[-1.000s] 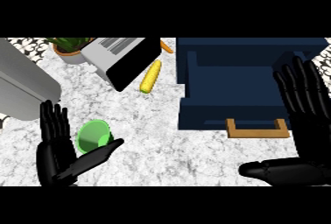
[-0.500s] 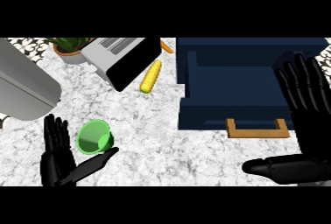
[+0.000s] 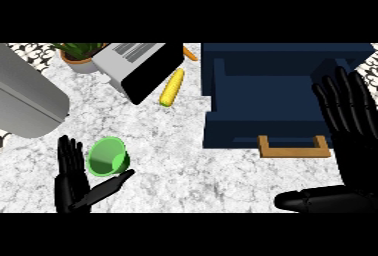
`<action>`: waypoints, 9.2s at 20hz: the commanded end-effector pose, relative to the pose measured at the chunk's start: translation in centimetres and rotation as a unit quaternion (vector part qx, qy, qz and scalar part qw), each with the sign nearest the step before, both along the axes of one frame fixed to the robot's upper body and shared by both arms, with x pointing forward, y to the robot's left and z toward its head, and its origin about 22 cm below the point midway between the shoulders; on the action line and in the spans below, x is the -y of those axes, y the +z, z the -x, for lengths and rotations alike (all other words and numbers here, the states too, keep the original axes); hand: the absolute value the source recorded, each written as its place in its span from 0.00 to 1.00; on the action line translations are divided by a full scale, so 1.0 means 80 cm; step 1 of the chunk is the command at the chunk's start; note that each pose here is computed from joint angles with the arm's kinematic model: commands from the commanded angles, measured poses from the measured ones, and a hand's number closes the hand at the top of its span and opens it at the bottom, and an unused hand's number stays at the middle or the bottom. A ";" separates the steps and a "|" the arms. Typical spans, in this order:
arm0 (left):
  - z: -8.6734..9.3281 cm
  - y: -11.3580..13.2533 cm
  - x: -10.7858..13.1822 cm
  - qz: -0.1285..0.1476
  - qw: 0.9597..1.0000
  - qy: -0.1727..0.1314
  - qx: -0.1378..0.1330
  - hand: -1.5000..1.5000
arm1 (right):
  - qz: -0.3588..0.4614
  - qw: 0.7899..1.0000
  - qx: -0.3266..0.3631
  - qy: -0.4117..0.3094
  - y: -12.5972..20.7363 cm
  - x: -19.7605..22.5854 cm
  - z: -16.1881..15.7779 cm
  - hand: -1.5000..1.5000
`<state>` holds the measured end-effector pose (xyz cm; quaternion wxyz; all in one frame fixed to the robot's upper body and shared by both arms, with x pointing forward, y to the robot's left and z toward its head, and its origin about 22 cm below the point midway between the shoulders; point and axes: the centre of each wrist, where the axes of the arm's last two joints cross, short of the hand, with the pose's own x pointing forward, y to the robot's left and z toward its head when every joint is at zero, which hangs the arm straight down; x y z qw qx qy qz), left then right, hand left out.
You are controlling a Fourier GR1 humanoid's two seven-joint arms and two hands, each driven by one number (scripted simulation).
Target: Pick up the cup, place it into the drawer and close the drawer
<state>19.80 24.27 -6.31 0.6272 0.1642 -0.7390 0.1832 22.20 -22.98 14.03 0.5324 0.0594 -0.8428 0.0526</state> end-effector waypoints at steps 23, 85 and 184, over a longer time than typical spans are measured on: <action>-0.014 -0.097 -0.022 0.017 1.000 0.002 0.001 0.00 | 0.005 1.000 -0.003 0.006 0.005 0.015 0.016 0.00; -0.153 0.140 0.051 0.075 0.917 -0.327 0.216 1.00 | 0.003 1.000 -0.013 0.004 0.007 0.015 -0.002 0.00; -0.228 0.223 0.100 0.048 0.949 -0.288 0.116 0.00 | 0.210 0.975 -0.033 0.067 0.015 0.058 0.011 1.00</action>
